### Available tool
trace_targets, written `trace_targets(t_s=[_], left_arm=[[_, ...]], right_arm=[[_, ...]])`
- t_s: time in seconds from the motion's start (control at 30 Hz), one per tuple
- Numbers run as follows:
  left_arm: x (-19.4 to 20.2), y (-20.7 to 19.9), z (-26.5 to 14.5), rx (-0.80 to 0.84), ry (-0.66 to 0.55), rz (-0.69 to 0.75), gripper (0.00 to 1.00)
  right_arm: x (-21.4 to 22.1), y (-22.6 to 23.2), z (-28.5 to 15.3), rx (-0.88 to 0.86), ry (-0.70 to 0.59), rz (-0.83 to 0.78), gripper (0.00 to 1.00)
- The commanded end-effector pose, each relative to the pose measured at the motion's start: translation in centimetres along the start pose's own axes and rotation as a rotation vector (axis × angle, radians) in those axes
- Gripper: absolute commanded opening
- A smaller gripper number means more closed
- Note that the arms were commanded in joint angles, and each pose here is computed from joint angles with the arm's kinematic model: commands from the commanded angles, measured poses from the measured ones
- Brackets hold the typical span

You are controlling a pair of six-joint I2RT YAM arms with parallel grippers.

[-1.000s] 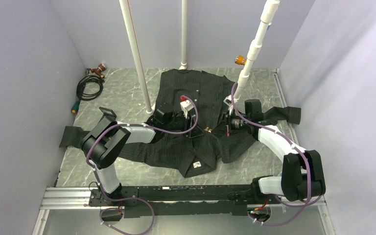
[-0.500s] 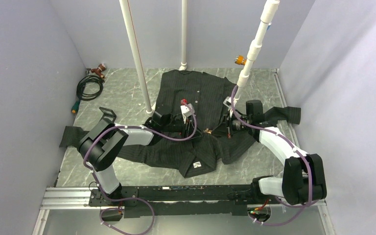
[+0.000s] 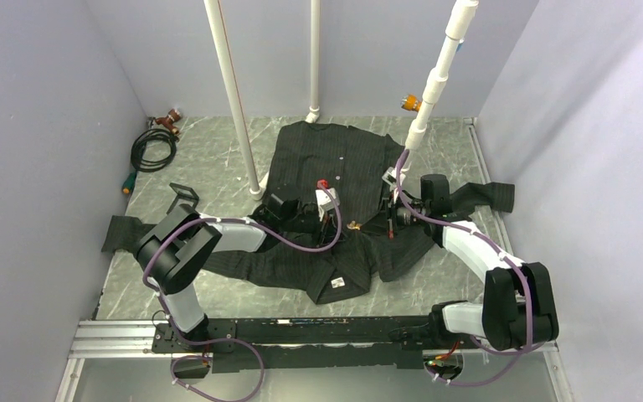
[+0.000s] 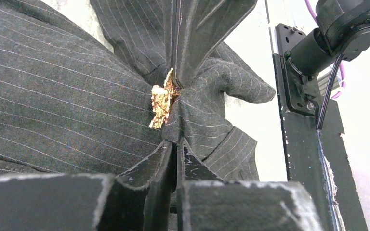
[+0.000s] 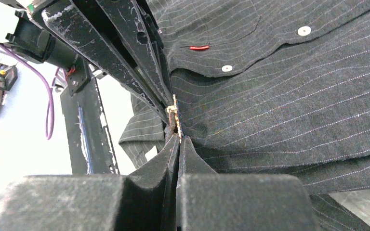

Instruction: Remove the brooch from the garment

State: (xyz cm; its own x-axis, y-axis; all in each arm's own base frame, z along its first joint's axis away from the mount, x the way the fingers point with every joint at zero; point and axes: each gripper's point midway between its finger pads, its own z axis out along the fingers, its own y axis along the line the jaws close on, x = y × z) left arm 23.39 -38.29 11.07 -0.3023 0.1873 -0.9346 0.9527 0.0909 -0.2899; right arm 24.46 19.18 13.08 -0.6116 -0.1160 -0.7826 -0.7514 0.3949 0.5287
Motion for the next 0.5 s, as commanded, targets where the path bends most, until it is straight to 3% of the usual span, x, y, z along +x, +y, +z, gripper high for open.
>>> trace_targets(t_s=[0.0, 0.1, 0.17, 0.3, 0.47], left_arm=[[-0.4, -1.6, -0.1, 0.065, 0.003, 0.050, 0.15], [-0.8, -2.4, -1.0, 0.121, -0.007, 0.061, 0.33], [-1.5, -2.2, -1.9, 0.128, -0.031, 0.060, 0.40], [-3.4, -0.7, -3.9, 0.094, -0.104, 0.066, 0.48], [-4.9, -0.3, -4.2, 0.096, -0.145, 0.112, 0.50]], right_arm=[[-1.8, 0.6, 0.3, -0.066, -0.056, -0.127, 0.00], [-1.7, 0.3, 0.4, -0.067, -0.051, -0.155, 0.00], [-1.6, 0.2, 0.4, -0.066, -0.050, -0.159, 0.00], [-1.3, 0.3, 0.5, -0.066, -0.044, -0.169, 0.00], [-1.3, 0.5, 0.5, -0.074, -0.042, -0.174, 0.00]])
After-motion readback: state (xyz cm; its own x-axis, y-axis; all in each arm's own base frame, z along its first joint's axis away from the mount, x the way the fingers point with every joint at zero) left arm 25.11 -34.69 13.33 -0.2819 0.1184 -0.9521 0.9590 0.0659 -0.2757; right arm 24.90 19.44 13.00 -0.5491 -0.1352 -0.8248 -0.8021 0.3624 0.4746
